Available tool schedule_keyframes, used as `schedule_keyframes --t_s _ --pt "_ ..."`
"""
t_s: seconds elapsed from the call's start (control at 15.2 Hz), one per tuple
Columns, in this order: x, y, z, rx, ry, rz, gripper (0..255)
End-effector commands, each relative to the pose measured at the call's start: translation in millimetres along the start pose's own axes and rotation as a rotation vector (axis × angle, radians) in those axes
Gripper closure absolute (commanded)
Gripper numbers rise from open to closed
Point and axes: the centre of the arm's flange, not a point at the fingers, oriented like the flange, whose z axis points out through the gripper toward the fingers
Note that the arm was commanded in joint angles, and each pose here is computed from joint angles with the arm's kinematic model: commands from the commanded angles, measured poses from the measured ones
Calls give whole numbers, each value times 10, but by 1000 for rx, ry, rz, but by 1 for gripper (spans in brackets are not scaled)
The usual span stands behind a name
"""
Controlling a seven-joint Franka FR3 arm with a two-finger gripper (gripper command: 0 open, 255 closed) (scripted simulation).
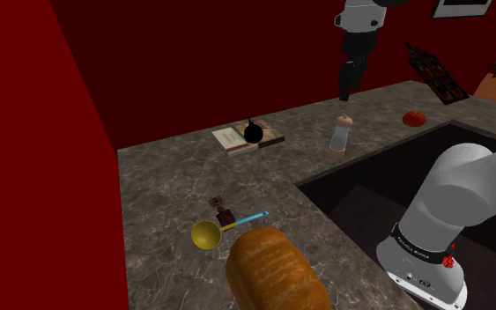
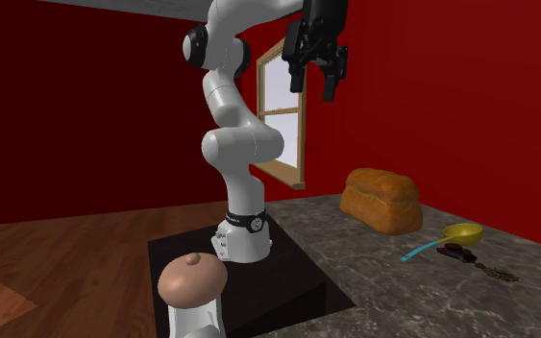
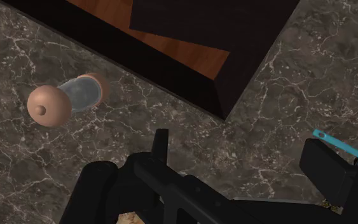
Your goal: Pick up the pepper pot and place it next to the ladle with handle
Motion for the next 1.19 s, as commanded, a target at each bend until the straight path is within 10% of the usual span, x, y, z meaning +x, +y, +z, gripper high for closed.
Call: schedule_keyframes --t_s 0.0,1.12 --pt "0 0 0 0 0 0 0" --pt "228 1631 1411 -55 61 49 0"
